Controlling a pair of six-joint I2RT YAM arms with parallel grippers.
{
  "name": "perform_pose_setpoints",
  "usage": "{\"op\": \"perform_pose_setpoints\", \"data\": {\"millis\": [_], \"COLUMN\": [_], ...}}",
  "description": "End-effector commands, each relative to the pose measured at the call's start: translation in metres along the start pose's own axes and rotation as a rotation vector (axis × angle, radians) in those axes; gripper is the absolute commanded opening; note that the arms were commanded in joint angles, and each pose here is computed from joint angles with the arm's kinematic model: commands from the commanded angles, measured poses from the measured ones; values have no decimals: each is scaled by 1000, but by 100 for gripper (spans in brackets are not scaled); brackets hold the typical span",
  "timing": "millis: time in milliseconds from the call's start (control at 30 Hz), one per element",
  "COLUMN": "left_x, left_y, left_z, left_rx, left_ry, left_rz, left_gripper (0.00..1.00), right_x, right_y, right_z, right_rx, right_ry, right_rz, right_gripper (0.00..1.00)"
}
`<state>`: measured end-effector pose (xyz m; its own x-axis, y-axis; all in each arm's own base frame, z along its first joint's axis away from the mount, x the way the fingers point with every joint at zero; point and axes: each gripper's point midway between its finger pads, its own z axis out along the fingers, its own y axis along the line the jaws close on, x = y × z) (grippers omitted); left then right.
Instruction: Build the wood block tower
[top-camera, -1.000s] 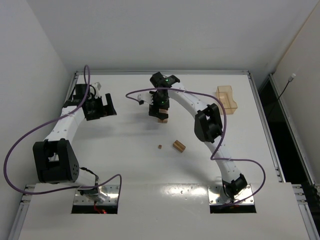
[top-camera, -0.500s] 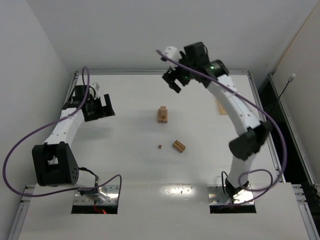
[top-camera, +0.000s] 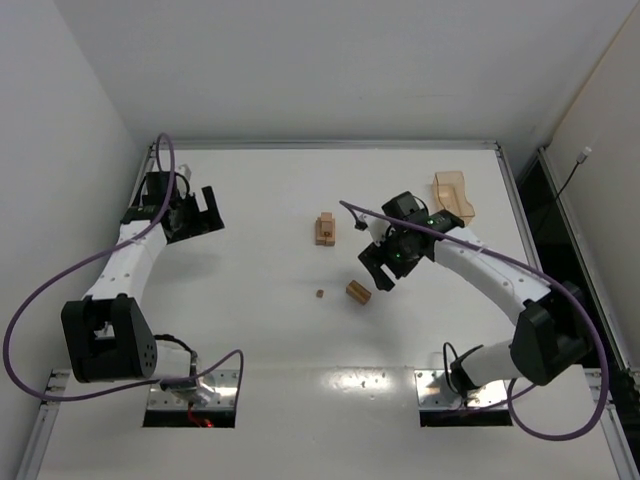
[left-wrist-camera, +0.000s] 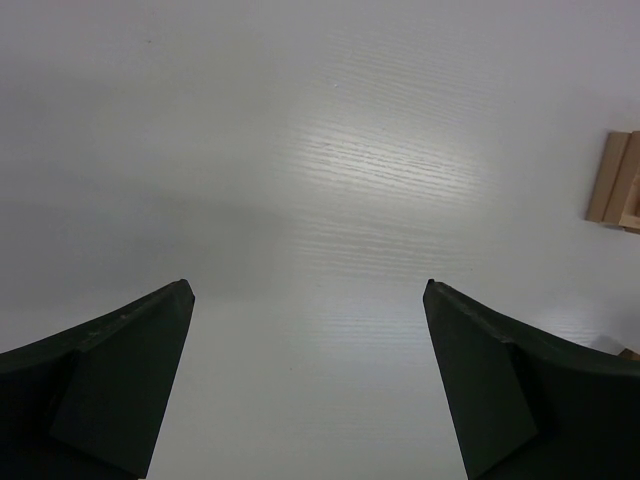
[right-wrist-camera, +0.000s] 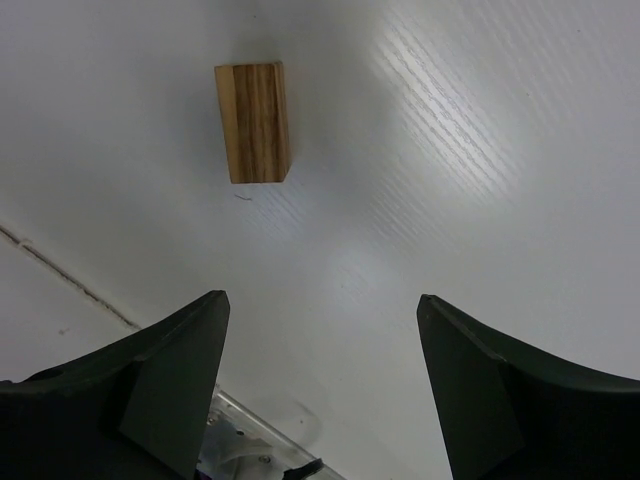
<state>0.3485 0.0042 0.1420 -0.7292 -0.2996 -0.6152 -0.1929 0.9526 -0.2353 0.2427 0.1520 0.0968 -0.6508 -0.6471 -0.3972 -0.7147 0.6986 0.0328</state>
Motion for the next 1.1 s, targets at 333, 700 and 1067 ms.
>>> {"op": "perform_pose_setpoints", "data": {"millis": [333, 700, 1067], "left_x": [-14, -12, -14], "left_y": [3, 3, 2], "left_z": [-7, -5, 1], "left_rx": [-14, -16, -10], "left_ry": [-60, -51, -38], "left_rz": [-26, -27, -28], "left_gripper": [100, 100, 100], "right_x": [-43, -28, -23], "right_y": [48, 36, 35], "right_z": [50, 91, 112], "right_rx": [-108, -41, -49], "right_ry": [-81, 4, 50], "right_rz": [-116, -153, -168], "right_gripper": [73, 72, 57]}}
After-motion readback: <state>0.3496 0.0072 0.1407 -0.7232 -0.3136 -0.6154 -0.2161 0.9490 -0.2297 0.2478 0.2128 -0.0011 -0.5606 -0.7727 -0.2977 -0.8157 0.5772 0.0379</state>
